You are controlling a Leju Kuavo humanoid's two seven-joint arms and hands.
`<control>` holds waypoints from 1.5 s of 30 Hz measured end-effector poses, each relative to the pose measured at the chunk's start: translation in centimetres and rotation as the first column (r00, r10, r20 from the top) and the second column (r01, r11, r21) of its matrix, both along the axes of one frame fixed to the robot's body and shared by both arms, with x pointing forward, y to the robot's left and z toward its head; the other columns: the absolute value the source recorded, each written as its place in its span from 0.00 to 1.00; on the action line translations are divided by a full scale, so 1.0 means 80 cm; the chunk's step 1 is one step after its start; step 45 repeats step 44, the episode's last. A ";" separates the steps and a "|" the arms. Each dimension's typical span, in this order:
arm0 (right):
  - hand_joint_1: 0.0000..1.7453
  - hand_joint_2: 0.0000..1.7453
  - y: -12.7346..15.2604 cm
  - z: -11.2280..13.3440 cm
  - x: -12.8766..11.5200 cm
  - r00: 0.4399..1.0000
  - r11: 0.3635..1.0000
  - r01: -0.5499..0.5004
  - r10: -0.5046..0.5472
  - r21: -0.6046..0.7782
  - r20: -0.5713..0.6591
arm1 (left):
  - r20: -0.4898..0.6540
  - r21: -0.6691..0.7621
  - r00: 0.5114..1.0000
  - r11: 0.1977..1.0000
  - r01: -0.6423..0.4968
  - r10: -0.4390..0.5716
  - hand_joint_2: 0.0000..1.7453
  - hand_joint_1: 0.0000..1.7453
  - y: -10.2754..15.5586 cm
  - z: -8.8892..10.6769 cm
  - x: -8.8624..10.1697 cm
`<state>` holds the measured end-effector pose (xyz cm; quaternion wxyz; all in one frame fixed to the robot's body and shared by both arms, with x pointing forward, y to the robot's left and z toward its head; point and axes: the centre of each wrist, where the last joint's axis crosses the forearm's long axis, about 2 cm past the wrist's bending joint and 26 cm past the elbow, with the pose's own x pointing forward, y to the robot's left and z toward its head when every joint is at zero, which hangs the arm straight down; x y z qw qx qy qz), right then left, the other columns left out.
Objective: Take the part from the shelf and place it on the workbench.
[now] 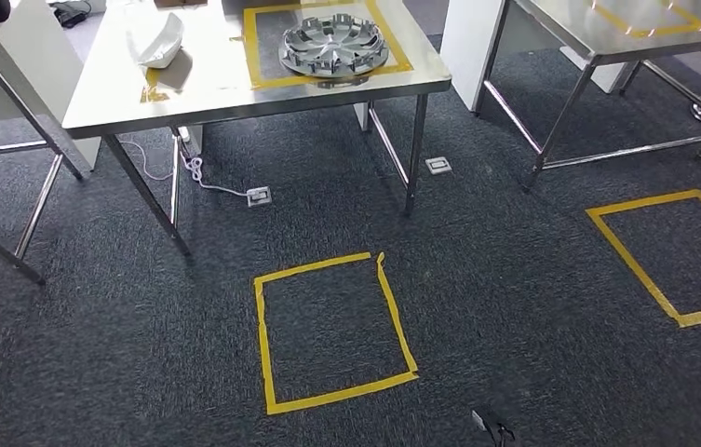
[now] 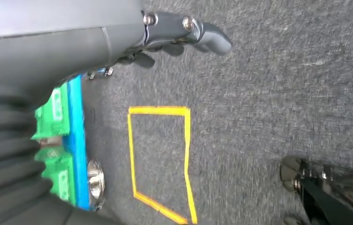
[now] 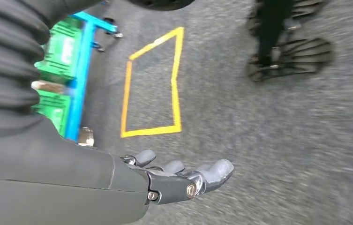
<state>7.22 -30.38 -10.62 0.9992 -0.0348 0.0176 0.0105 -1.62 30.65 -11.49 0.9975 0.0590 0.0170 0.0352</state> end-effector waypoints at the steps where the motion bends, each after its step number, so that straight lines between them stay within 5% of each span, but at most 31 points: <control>1: 0.00 1.00 -0.001 0.001 0.002 1.000 1.000 0.004 -0.004 -0.001 0.011 | -0.001 -0.004 1.000 1.000 0.000 0.000 1.00 0.00 -0.001 0.000 -0.004; 8: 0.00 1.00 0.000 -0.001 -0.015 1.000 1.000 0.017 -0.017 0.005 0.010 | 0.061 -0.026 0.998 1.000 0.013 -0.011 1.00 0.00 -0.003 0.000 -0.004; 11: 0.00 1.00 0.002 -0.002 -0.027 1.000 1.000 0.022 -0.022 0.016 -0.002 | 0.100 -0.035 0.995 0.999 0.022 -0.019 0.25 0.00 -0.003 0.001 0.002; 12: 0.00 0.75 0.003 -0.003 -0.032 1.000 1.000 0.024 -0.024 0.021 -0.006 | 0.113 -0.038 0.993 0.999 0.026 -0.021 0.00 0.00 -0.004 0.001 0.004; 15: 0.00 0.00 0.007 -0.004 -0.044 0.999 0.999 0.031 -0.031 0.033 -0.017 | 0.149 -0.047 0.989 0.998 0.034 -0.027 0.00 0.00 -0.005 0.001 0.008; 25: 0.00 0.00 0.018 -0.006 -0.076 0.996 0.994 0.079 -0.075 0.073 -0.049 | 0.255 -0.082 0.966 0.995 0.060 -0.037 0.00 0.00 -0.011 0.004 0.020; 45: 0.00 0.00 0.020 -0.006 -0.082 0.998 0.996 0.048 -0.044 0.077 -0.054 | 0.277 -0.087 0.959 0.993 0.078 -0.051 0.00 0.00 -0.013 0.005 0.025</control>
